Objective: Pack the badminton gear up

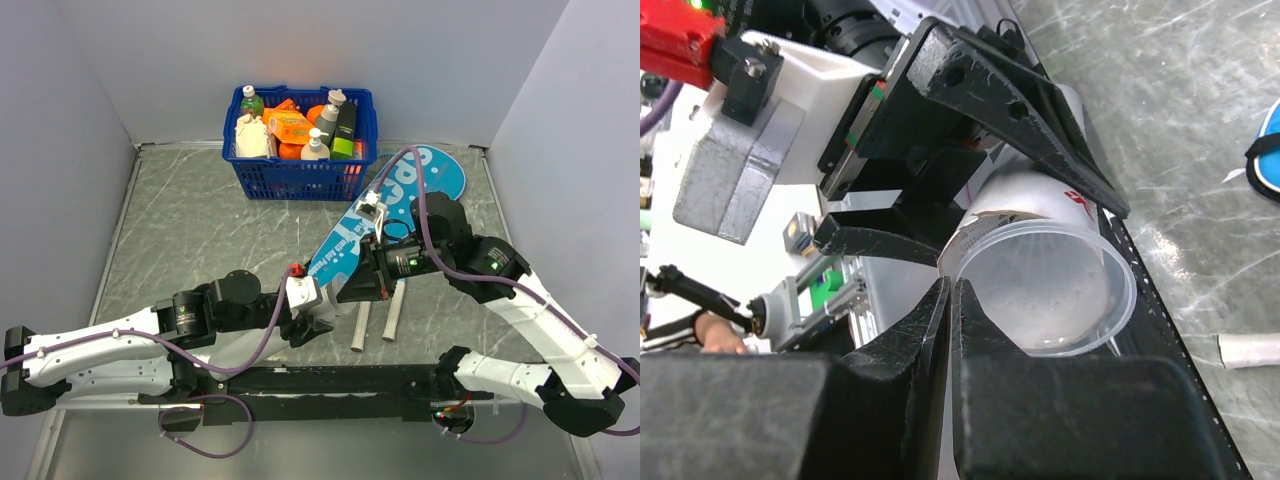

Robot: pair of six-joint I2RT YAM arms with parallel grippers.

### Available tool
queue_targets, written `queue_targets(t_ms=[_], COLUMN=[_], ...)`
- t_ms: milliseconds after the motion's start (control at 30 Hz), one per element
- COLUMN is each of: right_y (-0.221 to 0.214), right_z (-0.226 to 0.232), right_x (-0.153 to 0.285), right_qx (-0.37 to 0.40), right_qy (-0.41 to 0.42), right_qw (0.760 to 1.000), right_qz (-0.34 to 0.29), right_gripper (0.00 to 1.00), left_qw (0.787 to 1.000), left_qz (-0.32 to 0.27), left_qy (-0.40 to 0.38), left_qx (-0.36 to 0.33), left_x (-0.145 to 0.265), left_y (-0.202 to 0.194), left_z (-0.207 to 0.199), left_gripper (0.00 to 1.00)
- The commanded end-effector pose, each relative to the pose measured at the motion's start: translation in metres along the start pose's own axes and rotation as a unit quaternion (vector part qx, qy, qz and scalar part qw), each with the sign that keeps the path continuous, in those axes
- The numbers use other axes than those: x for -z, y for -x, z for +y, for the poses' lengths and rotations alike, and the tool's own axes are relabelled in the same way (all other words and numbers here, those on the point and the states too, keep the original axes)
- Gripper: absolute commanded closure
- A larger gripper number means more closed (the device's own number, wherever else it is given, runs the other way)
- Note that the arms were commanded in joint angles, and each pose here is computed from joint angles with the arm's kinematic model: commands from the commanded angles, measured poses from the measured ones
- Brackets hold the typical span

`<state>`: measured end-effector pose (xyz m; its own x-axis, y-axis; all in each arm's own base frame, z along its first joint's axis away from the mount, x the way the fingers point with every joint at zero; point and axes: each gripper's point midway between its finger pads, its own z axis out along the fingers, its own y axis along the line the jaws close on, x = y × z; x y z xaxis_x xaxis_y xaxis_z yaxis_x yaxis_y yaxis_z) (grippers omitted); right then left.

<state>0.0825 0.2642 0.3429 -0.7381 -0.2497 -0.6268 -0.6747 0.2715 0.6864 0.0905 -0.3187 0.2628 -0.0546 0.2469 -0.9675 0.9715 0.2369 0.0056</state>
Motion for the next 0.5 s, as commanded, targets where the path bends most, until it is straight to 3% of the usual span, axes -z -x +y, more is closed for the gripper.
queue_targets(t_ms=[0,467], right_y=[-0.0030,-0.0089], right_z=[0.0045,0.0067], right_x=[-0.0034,-0.0114], right_qx=[0.021,0.024], right_qy=[0.013,0.025], right_qw=[1.000,0.999], right_qz=[0.002,0.014], right_gripper=[0.92,0.93], left_qw=[1.000,1.000], left_qz=[-0.012,-0.011], left_qy=[-0.003,-0.001], left_qx=[-0.009,-0.010], left_x=[0.0058,0.0063], left_y=[0.0097,0.0093], left_z=[-0.0012,-0.0003], left_gripper=[0.98,0.98])
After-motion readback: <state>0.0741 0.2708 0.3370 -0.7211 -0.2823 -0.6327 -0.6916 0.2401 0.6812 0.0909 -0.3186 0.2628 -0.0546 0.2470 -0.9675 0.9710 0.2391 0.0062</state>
